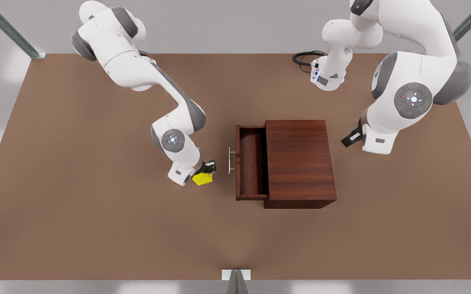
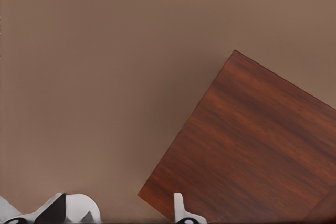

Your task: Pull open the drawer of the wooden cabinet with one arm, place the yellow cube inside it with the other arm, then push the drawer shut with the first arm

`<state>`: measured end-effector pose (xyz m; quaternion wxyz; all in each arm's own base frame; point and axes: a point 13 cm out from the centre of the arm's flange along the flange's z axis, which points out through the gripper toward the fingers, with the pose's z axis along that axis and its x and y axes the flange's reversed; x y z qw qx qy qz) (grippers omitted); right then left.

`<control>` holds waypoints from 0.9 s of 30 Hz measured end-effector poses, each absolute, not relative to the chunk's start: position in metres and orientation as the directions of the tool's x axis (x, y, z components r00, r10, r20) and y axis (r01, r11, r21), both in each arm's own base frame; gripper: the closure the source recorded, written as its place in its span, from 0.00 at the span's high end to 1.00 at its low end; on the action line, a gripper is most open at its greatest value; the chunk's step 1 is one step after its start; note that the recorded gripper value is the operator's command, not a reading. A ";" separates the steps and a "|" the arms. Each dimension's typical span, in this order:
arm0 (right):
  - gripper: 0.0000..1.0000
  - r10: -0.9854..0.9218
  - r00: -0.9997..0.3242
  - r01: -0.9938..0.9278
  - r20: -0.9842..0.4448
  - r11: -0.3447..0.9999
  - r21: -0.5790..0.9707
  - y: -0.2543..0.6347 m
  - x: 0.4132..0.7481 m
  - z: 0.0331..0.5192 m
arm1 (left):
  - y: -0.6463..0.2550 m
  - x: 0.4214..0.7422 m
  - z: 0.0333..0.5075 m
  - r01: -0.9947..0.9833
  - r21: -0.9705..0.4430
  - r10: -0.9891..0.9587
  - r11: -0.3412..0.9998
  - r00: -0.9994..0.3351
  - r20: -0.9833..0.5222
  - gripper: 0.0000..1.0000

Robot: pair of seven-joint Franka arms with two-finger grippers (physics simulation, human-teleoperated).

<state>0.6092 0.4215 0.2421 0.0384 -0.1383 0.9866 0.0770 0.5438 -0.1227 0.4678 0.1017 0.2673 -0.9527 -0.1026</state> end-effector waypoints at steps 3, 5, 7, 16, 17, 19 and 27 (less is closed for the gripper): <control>0.63 -0.410 -0.885 -0.443 -0.221 0.887 0.128 0.480 0.601 0.304 | -0.139 0.532 0.464 -0.377 0.234 -0.422 0.896 -0.888 0.184 1.00; 0.63 -0.485 -0.825 -0.532 -0.291 0.840 0.107 0.509 0.599 0.337 | -0.144 0.529 0.462 -0.324 0.215 -0.367 0.921 -0.907 0.207 1.00; 0.63 -0.562 -0.765 -0.612 -0.314 0.786 0.085 0.533 0.591 0.340 | -0.144 0.529 0.461 -0.283 0.200 -0.324 0.938 -0.919 0.223 1.00; 0.63 -0.826 -0.478 -0.865 -0.298 0.502 -0.006 0.591 0.554 0.281 | -0.147 0.528 0.461 -0.132 0.153 -0.168 0.979 -0.952 0.257 1.00; 0.63 -0.842 -0.448 -0.881 -0.299 0.473 -0.014 0.596 0.551 0.277 | -0.147 0.528 0.460 -0.119 0.149 -0.155 0.982 -0.953 0.259 1.00; 0.63 -0.868 -0.396 -0.906 -0.300 0.423 -0.027 0.600 0.548 0.269 | -0.147 0.528 0.460 -0.095 0.143 -0.131 0.985 -0.956 0.263 1.00; 0.69 -0.919 -0.249 -0.956 -0.307 0.283 -0.073 0.603 0.553 0.247 | -0.146 0.528 0.460 -0.025 0.122 -0.058 0.992 -0.960 0.273 1.00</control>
